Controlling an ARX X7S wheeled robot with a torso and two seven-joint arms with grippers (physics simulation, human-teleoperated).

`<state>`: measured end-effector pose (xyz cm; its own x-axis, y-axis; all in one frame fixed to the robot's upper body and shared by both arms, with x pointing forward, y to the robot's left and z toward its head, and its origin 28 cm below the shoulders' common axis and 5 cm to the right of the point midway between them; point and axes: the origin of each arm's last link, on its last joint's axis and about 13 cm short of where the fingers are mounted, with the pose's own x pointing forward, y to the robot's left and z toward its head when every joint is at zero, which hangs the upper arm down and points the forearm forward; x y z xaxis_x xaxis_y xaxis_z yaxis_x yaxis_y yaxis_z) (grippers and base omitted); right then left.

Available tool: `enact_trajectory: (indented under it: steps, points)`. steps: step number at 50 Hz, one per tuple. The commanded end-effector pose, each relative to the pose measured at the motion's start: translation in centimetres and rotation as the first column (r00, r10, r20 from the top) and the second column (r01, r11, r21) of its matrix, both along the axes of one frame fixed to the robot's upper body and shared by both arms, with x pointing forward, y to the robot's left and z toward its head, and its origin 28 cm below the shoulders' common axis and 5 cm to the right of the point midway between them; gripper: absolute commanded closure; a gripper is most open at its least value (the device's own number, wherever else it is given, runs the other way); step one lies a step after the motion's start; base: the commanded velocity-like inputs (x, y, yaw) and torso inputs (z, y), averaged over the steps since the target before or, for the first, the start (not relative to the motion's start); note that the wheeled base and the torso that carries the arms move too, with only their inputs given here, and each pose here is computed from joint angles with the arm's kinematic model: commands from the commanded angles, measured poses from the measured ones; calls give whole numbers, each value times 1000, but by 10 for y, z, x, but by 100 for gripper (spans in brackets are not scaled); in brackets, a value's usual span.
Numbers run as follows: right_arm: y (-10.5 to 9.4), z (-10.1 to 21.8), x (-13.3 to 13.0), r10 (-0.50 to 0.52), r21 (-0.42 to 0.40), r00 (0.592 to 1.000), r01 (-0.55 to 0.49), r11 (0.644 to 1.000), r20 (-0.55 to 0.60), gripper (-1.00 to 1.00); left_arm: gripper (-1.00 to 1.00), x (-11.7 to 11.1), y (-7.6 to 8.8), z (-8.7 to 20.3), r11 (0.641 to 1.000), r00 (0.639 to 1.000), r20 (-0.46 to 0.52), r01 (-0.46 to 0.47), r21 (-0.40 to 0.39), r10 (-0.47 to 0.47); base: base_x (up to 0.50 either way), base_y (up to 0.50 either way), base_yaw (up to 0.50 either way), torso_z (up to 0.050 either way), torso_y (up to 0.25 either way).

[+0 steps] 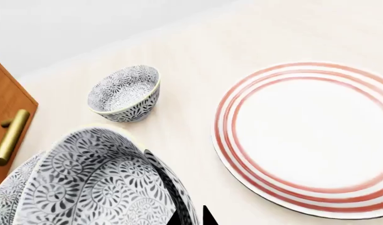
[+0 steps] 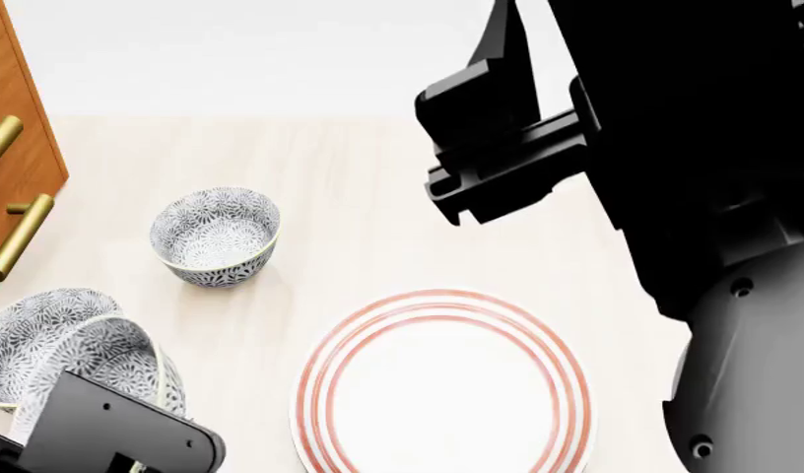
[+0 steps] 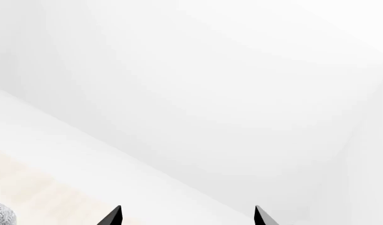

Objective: Put the bowl at the front on the plate.

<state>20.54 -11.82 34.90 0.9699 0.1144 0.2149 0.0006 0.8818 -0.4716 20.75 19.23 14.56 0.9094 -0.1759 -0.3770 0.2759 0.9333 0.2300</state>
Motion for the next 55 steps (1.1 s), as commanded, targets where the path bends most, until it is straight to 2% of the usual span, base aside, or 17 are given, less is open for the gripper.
enact_trajectory:
  steps: [1, 17, 29, 35, 55]
  points:
    - [-1, -1, -1, -6, 0, 1000, 6, 1000, -2, -100, 100, 1, -1, 11, 1000, 997, 82, 15, -17, -13, 0, 0, 0, 0, 0]
    - [-1, 1, 0, -2, -4, 1000, 2, 1000, 2, -100, 100, 2, -3, 26, 998, 984, 172, 51, -30, -45, 0, 0, 0, 0, 0]
    - [-1, 2, 0, 1, -11, 1000, -1, 1000, 6, -100, 100, 6, -4, 42, 998, 977, 203, 67, -23, -61, 0, 0, 0, 0, 1]
    - [-1, 1, 1, 8, -9, 1000, -8, 1000, 8, -100, 100, 9, -7, 48, 995, 971, 216, 99, 24, -102, 0, 0, 0, 0, 0]
    - [3, 0, -3, 33, -18, 999, -32, 999, 25, -100, 100, 12, -20, 64, 982, 952, 241, 180, 60, -189, 0, 0, 0, 0, 0]
